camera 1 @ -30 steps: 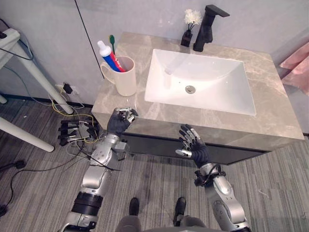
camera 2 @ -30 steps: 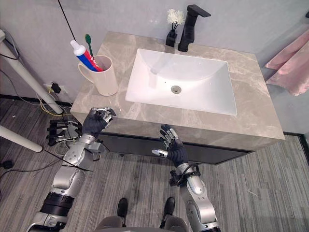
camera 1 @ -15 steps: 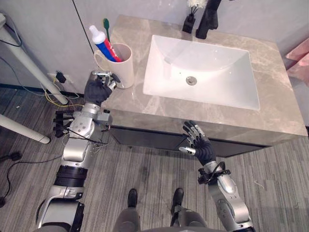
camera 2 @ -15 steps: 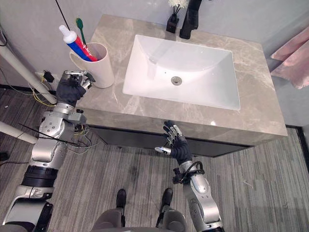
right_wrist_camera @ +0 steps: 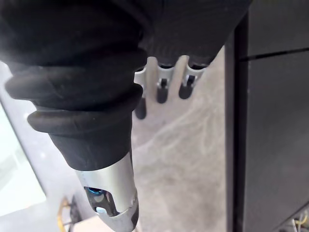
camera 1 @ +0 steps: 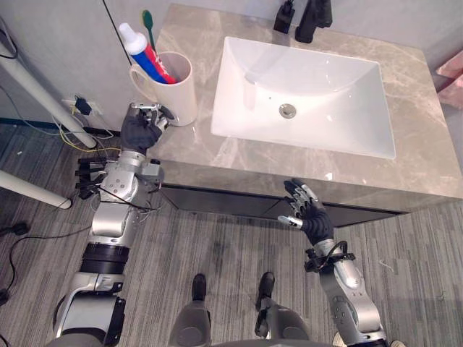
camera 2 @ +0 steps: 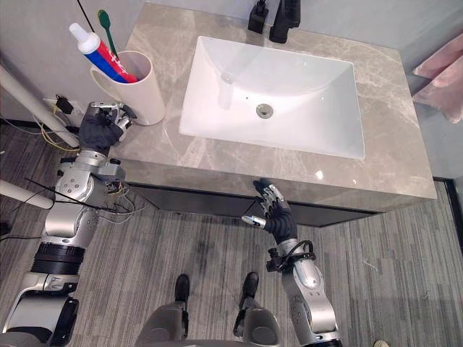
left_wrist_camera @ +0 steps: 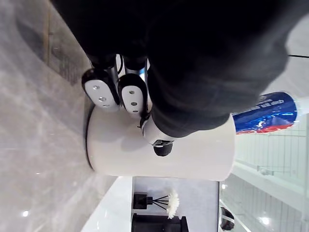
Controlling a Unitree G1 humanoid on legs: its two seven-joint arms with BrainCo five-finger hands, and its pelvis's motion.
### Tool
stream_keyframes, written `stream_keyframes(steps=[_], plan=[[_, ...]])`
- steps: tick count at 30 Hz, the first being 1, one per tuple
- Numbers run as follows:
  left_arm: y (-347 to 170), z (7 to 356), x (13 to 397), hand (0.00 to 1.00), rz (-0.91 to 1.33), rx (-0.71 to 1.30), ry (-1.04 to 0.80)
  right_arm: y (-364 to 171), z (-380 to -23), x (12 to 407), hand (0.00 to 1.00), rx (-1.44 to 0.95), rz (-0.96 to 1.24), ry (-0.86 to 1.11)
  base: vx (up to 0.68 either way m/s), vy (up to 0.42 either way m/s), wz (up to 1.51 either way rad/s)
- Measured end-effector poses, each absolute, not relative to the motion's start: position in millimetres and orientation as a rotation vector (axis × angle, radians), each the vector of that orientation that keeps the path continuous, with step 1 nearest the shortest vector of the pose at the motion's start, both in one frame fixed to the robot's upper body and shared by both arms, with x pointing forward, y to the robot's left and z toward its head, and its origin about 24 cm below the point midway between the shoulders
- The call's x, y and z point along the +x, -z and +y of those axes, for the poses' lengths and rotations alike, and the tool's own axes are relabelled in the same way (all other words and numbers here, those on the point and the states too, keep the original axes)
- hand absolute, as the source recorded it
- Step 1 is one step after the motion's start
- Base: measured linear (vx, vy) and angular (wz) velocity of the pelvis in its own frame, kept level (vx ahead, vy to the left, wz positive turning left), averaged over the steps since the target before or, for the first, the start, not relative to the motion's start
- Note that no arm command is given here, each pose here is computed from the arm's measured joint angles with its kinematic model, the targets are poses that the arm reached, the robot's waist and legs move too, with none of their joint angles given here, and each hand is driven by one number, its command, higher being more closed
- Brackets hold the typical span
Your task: Organize washtable
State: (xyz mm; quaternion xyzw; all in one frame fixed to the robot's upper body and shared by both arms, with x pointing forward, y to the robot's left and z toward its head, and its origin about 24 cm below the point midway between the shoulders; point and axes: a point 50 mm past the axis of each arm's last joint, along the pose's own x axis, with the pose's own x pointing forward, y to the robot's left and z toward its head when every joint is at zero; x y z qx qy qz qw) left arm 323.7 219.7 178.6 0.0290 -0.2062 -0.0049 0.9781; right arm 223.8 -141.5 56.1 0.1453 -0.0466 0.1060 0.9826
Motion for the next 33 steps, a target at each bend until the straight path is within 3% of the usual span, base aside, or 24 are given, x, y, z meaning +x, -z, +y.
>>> stream_keyframes(steps=[20, 33], plan=[[-185.6, 217.2, 321.4, 1.0, -0.474, 0.053, 0.02, -58.0, -140.9, 225.5, 0.0, 0.288, -0.102, -0.221, 0.0, 0.001, 0.0], [-210.3, 197.6, 333.8, 1.0, -0.535, 0.048, 0.058, -62.1, -135.6, 228.4, 0.0, 0.28, -0.117, -0.246, 0.0, 0.005, -0.04]])
